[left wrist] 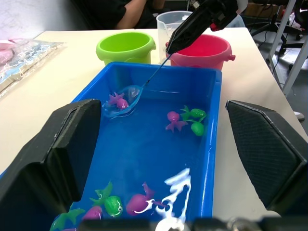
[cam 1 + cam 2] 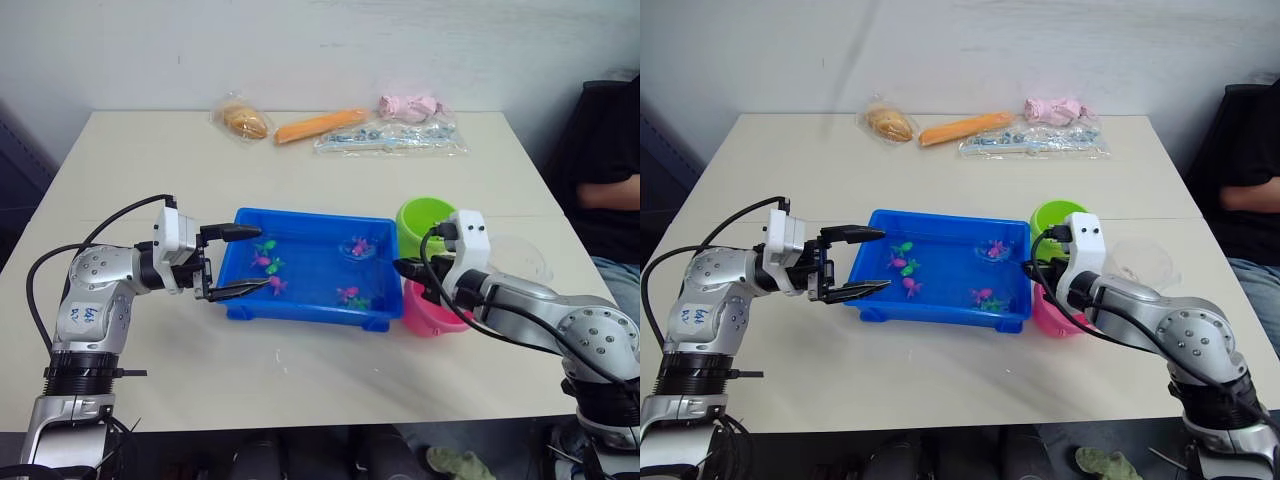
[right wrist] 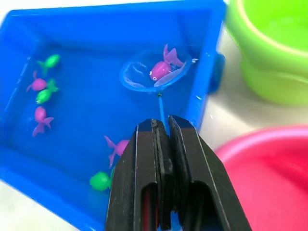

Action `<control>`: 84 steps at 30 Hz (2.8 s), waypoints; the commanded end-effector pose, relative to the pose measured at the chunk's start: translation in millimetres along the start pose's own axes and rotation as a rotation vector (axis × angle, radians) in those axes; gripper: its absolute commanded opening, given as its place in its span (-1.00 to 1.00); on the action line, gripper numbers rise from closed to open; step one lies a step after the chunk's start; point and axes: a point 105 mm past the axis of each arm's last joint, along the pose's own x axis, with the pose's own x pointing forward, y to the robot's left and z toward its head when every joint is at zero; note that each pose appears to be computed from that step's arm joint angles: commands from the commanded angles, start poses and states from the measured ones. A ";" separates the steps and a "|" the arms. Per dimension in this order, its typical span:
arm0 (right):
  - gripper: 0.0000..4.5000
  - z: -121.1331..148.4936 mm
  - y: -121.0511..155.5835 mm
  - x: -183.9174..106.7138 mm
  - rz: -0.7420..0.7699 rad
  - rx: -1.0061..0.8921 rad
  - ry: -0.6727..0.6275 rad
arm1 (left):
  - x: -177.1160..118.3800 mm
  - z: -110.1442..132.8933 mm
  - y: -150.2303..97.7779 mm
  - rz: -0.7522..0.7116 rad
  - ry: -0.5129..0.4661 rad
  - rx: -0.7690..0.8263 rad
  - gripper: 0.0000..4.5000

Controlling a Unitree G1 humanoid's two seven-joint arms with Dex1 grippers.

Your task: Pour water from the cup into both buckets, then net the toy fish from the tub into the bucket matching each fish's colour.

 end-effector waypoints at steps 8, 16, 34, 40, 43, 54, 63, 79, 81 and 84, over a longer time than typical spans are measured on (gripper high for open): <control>-1.00 9.3 28.9 -45.9 0.242 -0.282 -0.114 | 2.5 4.8 -0.5 -0.026 -0.023 0.020 0.99; -1.00 11.7 22.1 -83.1 0.207 -0.398 -0.226 | 22.4 18.6 -16.2 -0.131 -0.103 -0.047 0.99; -1.00 -26.9 -28.7 -173.7 -0.188 -0.469 -0.328 | 61.2 27.8 -28.6 -0.281 -0.207 -0.088 0.99; -1.00 -53.3 -45.3 -180.4 -0.258 -0.630 -0.234 | 66.5 30.5 -29.4 -0.291 -0.221 -0.088 0.99; -1.00 -61.6 -56.1 -184.2 -0.312 -0.692 -0.238 | 67.0 30.8 -30.3 -0.292 -0.220 -0.090 0.99; -1.00 -70.2 -68.6 -186.8 -0.350 -1.151 -0.204 | 68.5 32.3 -31.7 -0.279 -0.207 -0.079 0.99; -1.00 -74.9 -75.0 -186.9 -0.364 -1.542 -0.096 | 67.9 31.9 -31.6 -0.262 -0.209 -0.072 0.99; -1.00 -59.1 -60.2 -174.8 -0.340 -1.905 -0.154 | 67.0 27.1 -31.2 -0.232 -0.220 -0.059 0.99; -1.00 -54.2 -59.9 -175.0 -0.357 -1.939 -0.174 | 66.8 26.8 -30.9 -0.229 -0.221 -0.057 0.99; -1.00 -49.1 -62.1 -173.7 -0.364 -1.966 -0.182 | 65.9 26.2 -30.0 -0.218 -0.222 -0.057 0.99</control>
